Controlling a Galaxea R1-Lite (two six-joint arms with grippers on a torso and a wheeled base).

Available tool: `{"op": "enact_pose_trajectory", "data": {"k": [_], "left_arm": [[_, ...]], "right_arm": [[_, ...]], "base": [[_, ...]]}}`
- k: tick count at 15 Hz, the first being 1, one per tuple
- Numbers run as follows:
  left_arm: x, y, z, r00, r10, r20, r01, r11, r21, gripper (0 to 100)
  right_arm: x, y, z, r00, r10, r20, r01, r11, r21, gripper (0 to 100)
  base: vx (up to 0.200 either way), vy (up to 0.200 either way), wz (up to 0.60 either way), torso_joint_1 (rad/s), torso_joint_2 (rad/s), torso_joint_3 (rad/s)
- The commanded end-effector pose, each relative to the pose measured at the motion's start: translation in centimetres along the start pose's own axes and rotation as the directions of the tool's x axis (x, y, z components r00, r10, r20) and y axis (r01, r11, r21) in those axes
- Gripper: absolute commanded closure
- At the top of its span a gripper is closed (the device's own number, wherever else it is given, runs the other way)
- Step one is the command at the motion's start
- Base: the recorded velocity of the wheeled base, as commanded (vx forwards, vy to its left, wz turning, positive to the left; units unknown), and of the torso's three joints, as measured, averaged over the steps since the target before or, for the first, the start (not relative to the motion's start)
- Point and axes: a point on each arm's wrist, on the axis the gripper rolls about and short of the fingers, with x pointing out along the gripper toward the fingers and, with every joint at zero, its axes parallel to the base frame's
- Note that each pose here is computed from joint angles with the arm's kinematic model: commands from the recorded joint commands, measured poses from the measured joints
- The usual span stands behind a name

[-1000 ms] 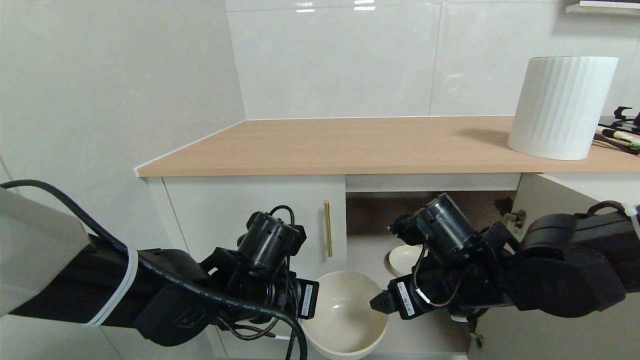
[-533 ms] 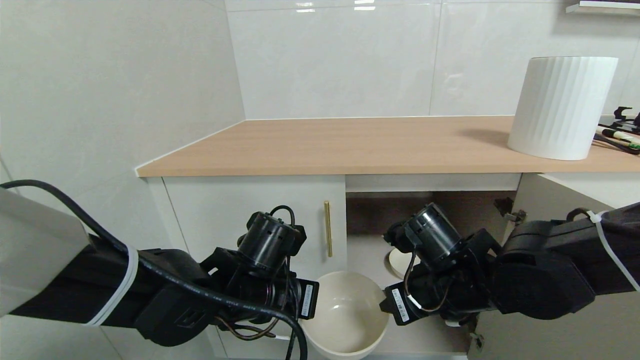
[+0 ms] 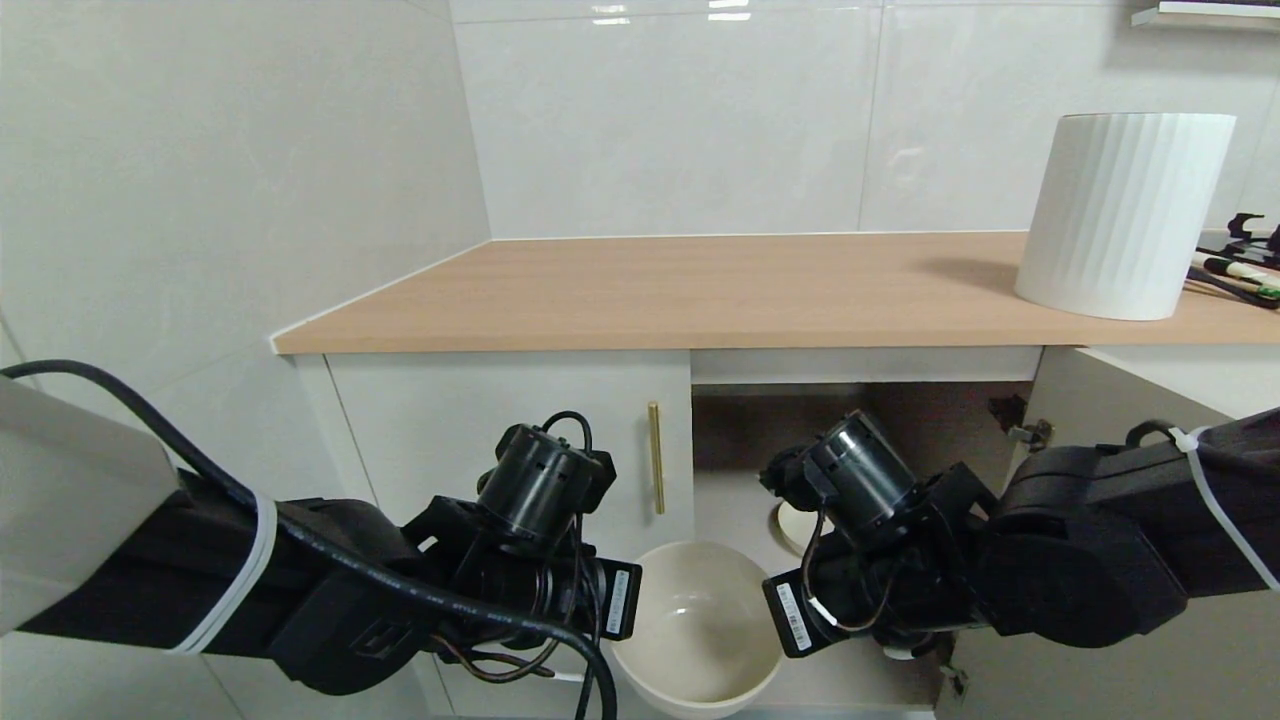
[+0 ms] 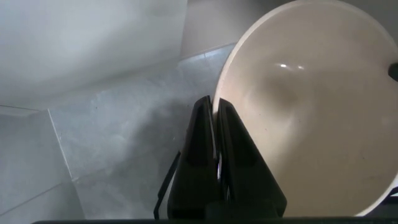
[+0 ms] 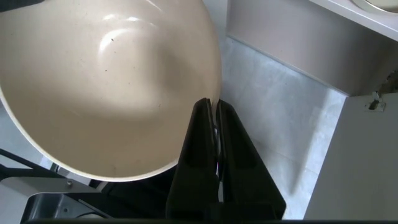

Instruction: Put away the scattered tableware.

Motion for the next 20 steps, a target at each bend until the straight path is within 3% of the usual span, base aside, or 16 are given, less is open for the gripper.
{"op": "enact_pose_trajectory", "data": {"k": [1,4,5,14,20], "left_arm": [[0.0,0.0,0.0,1.000,0.002,0.001,-0.002,1.000,-0.002,100],[-0.1,0.0,0.1,1.000,0.010,0.010,-0.010,1.000,-0.004,100],[-0.1,0.0,0.1,1.000,0.008,0.011,-0.008,1.000,-0.005,0],[-0.1,0.0,0.2,1.000,0.007,0.013,-0.007,1.000,-0.007,0],[-0.3,0.0,0.3,1.000,0.007,0.019,-0.007,1.000,-0.009,0]], "right_arm": [[0.1,0.0,0.0,1.000,-0.003,-0.003,0.003,1.000,-0.001,100],[0.1,0.0,-0.1,1.000,-0.004,-0.005,0.004,1.000,-0.001,100],[0.1,0.0,-0.1,1.000,-0.004,-0.005,0.004,1.000,-0.002,100],[1.4,-0.2,0.0,1.000,-0.027,-0.012,0.027,1.000,0.008,100],[4.6,-5.5,2.5,0.985,-0.158,0.065,0.145,0.976,0.165,100]], "base": [[0.000,0.000,0.00,0.000,0.00,0.000],[0.000,0.000,0.00,0.000,0.00,0.000],[0.000,0.000,0.00,0.000,0.00,0.000],[0.000,0.000,0.00,0.000,0.00,0.000],[0.000,0.000,0.00,0.000,0.00,0.000]]}}
